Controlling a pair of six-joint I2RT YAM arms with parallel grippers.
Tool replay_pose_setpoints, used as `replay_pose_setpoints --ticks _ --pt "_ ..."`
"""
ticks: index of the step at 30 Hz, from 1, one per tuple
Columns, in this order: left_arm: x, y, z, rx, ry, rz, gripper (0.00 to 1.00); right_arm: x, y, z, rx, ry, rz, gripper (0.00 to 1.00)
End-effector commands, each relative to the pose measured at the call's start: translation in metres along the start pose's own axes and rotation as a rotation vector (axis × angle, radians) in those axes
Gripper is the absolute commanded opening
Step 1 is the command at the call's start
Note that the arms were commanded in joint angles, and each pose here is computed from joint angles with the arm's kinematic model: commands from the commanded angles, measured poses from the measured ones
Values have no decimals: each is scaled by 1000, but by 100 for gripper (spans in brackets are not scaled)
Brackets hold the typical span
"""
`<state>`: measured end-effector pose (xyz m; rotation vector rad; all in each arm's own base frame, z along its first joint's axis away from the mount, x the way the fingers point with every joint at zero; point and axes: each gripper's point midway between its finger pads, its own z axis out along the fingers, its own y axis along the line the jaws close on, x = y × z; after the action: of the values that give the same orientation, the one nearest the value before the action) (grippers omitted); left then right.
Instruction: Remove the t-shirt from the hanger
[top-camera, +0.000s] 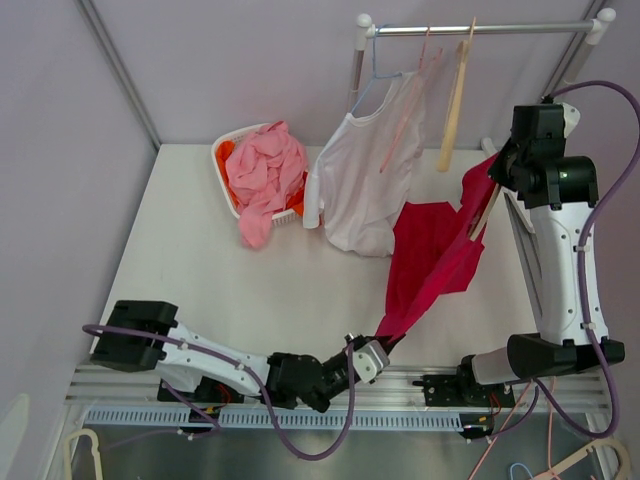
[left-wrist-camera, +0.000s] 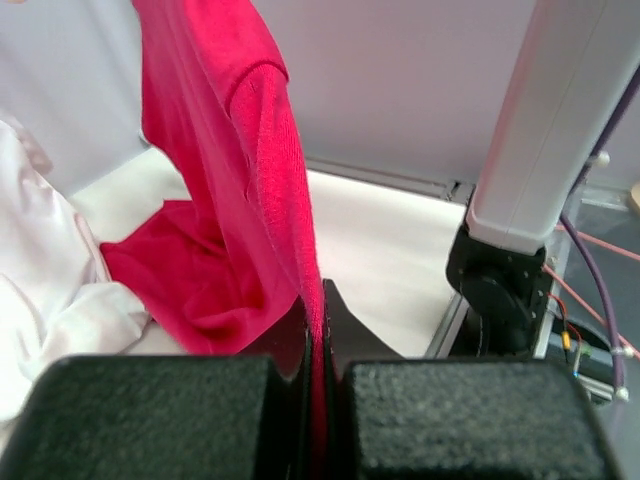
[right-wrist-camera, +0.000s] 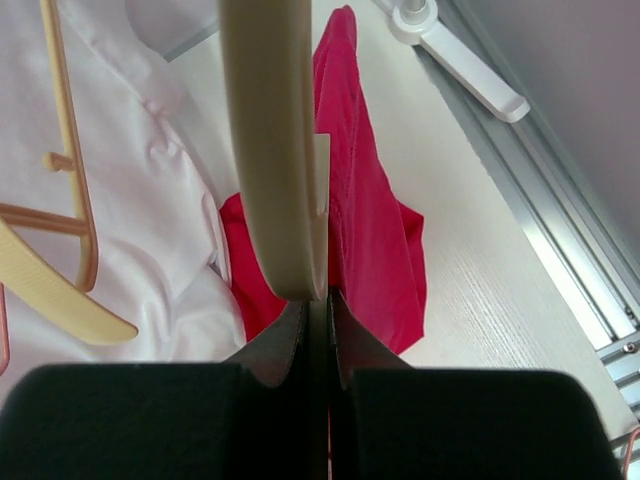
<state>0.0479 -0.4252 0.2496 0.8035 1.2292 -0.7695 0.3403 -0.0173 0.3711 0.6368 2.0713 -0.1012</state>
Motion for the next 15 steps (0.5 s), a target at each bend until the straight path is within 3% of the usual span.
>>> replay_pose_setpoints --ticks 1,3,6,8,15 --pt "-46 3 5 -19 -91 -65 0 -21 5 -14 -67 -73 18 0" --pt "-48 5 22 -32 -59 -76 1 -20 14 -25 -134 -62 35 0" --pt "-11 15 41 -62 37 -105 1 -9 35 -46 -287 17 47 0" --pt "6 16 50 -26 72 -203 1 8 52 -59 -403 107 33 0" --pt "73 76 78 -191 277 -341 1 25 34 -93 -438 117 20 0"
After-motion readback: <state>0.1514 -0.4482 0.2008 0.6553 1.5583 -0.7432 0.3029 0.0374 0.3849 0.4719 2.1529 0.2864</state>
